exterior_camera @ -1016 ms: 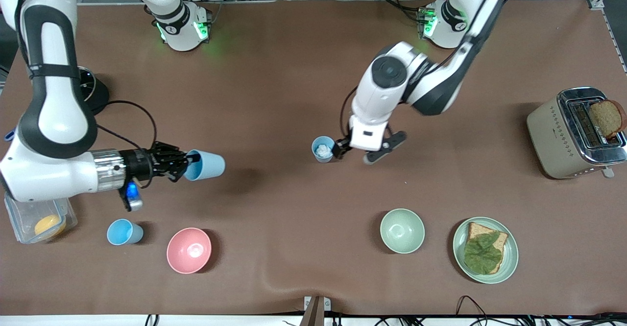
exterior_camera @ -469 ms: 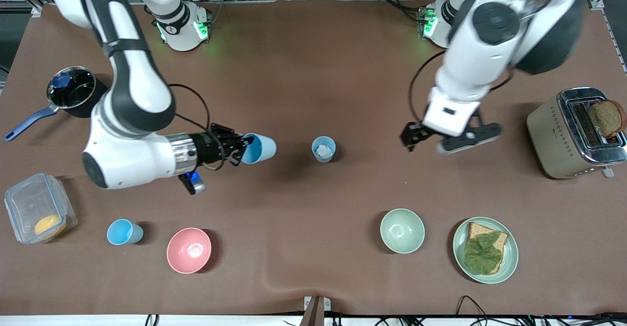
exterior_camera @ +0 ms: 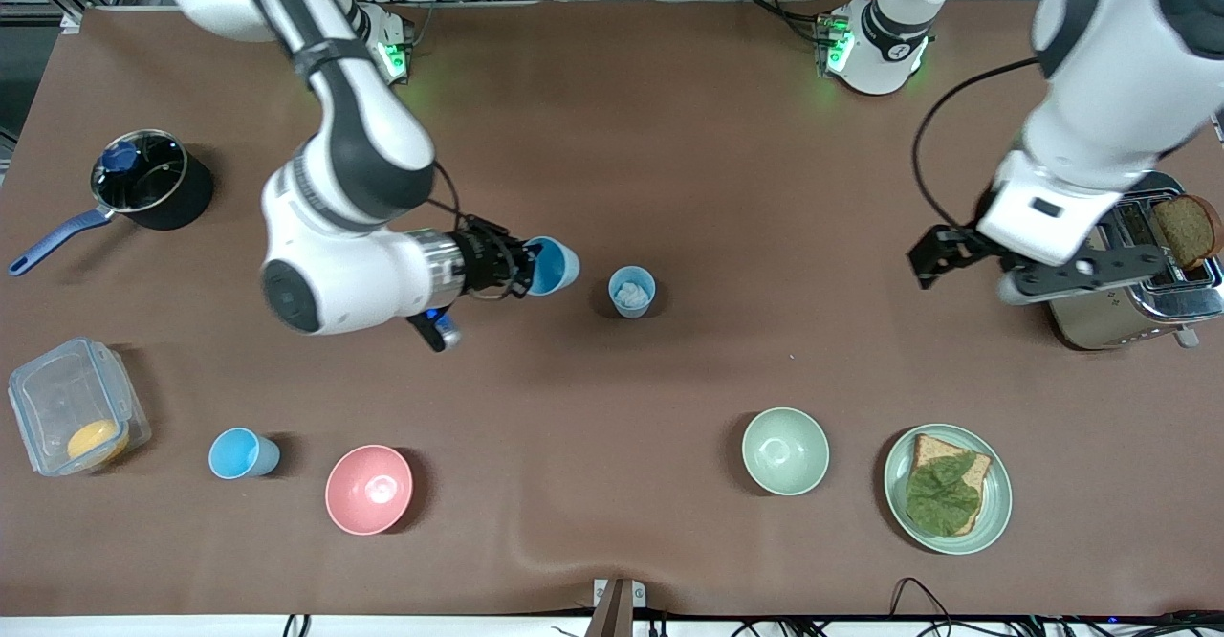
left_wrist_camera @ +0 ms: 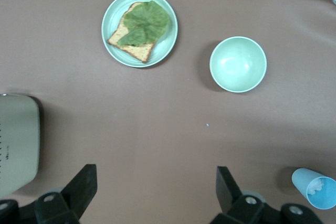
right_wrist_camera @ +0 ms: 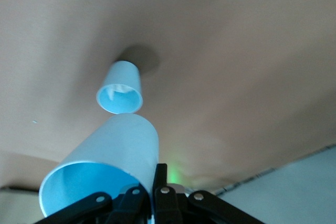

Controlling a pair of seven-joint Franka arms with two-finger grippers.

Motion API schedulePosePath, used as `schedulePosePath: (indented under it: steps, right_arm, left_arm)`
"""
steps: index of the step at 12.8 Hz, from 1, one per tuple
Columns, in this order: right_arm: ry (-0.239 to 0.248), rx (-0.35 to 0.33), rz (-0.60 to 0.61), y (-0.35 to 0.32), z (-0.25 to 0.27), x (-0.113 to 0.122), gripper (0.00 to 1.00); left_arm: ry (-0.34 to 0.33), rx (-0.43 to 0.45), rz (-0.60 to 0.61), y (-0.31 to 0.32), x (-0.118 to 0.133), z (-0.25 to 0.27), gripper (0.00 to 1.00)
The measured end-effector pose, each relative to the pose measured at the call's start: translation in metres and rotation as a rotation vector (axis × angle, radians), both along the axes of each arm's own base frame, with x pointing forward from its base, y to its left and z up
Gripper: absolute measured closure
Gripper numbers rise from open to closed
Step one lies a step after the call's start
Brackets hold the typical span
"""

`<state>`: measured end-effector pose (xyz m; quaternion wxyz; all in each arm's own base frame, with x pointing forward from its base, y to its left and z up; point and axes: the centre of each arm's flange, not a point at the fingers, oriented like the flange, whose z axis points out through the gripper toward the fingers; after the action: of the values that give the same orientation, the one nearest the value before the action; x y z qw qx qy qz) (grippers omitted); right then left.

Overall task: Stack blue cups with both arms
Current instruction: 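Open and raise the left gripper while the right gripper brings its cup over, then lower the held cup into the placed cup and open the right gripper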

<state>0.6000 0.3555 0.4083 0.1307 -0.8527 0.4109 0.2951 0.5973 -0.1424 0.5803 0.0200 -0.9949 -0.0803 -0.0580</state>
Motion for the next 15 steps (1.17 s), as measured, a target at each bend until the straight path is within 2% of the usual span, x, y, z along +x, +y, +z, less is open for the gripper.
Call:
schedulePosePath:
  steps: [2, 5, 8, 12, 15]
  right_arm:
    - [-0.067, -0.016, -0.029, 0.02, 0.001, -0.001, 0.96]
    - [-0.107, -0.046, -0.039, 0.043, -0.019, -0.008, 0.96]
    - [-0.123, -0.113, -0.028, 0.083, -0.057, -0.029, 0.96]
    - [-0.134, -0.14, -0.04, 0.115, -0.091, -0.049, 0.96]
    - [-0.148, -0.16, -0.035, 0.125, -0.111, -0.064, 0.96]
  left_arm:
    - [0.003, -0.003, 0.022, 0.017, 0.001, 0.006, 0.0]
    - [0.053, 0.018, -0.007, 0.022, -0.011, 0.019, 0.0]
    - [0.063, 0.028, -0.079, 0.026, -0.015, 0.03, 0.0]
    - [0.077, -0.011, -0.063, 0.063, -0.011, 0.033, 0.0]
    - [0.052, -0.022, -0.09, 0.061, -0.021, 0.054, 0.0]
